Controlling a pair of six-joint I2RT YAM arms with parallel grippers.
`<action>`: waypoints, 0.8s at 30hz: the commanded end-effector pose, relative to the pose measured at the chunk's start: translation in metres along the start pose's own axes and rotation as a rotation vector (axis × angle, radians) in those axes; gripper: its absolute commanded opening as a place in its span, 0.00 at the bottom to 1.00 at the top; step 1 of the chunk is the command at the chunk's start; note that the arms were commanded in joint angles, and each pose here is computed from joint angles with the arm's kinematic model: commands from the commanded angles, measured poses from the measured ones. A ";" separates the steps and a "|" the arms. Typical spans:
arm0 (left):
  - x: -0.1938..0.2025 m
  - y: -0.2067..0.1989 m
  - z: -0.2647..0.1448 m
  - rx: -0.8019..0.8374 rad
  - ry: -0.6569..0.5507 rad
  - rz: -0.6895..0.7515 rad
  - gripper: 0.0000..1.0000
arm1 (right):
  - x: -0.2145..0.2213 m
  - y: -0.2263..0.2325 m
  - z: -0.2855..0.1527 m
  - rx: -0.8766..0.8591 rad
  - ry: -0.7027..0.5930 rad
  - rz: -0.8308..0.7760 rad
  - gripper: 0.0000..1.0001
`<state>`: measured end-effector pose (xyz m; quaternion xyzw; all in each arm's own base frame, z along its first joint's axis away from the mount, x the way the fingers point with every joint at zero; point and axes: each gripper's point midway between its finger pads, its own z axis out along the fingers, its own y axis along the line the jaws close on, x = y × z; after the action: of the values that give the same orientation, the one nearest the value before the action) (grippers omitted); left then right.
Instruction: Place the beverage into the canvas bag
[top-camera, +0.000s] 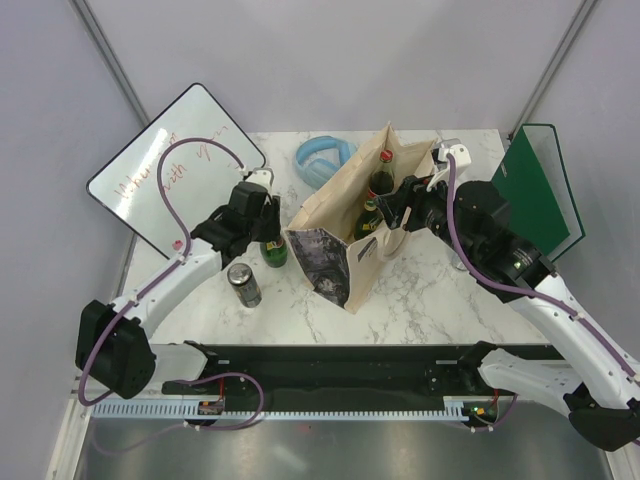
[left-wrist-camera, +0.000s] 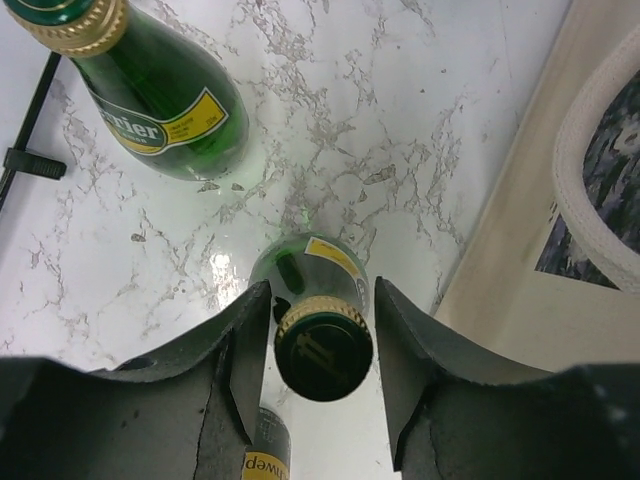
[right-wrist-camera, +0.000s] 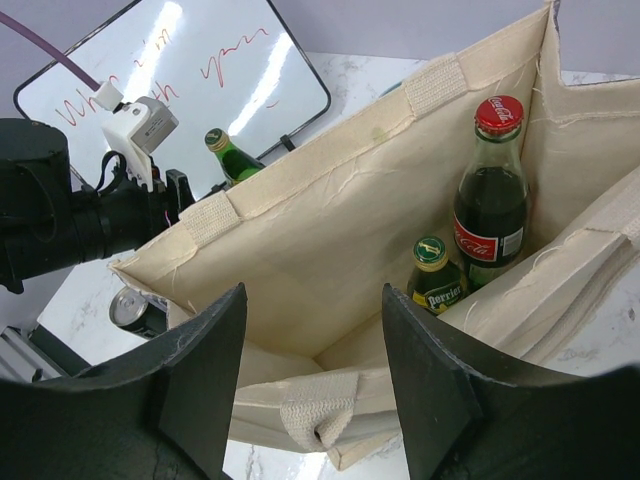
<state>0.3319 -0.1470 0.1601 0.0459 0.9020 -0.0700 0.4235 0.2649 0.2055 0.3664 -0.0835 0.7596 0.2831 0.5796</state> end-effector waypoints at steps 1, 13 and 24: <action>0.004 0.001 -0.003 -0.032 -0.008 -0.025 0.53 | -0.004 0.004 0.001 -0.017 -0.014 0.002 0.64; 0.001 0.010 -0.004 -0.072 -0.046 -0.015 0.21 | -0.005 0.003 -0.002 -0.015 -0.021 0.003 0.64; -0.016 0.011 -0.007 -0.086 -0.087 -0.005 0.02 | -0.004 0.003 -0.003 -0.016 -0.018 0.003 0.64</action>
<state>0.3283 -0.1413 0.1533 0.0370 0.9015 -0.0429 0.4291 0.2655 0.2067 0.3648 -0.0848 0.7610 0.2831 0.5775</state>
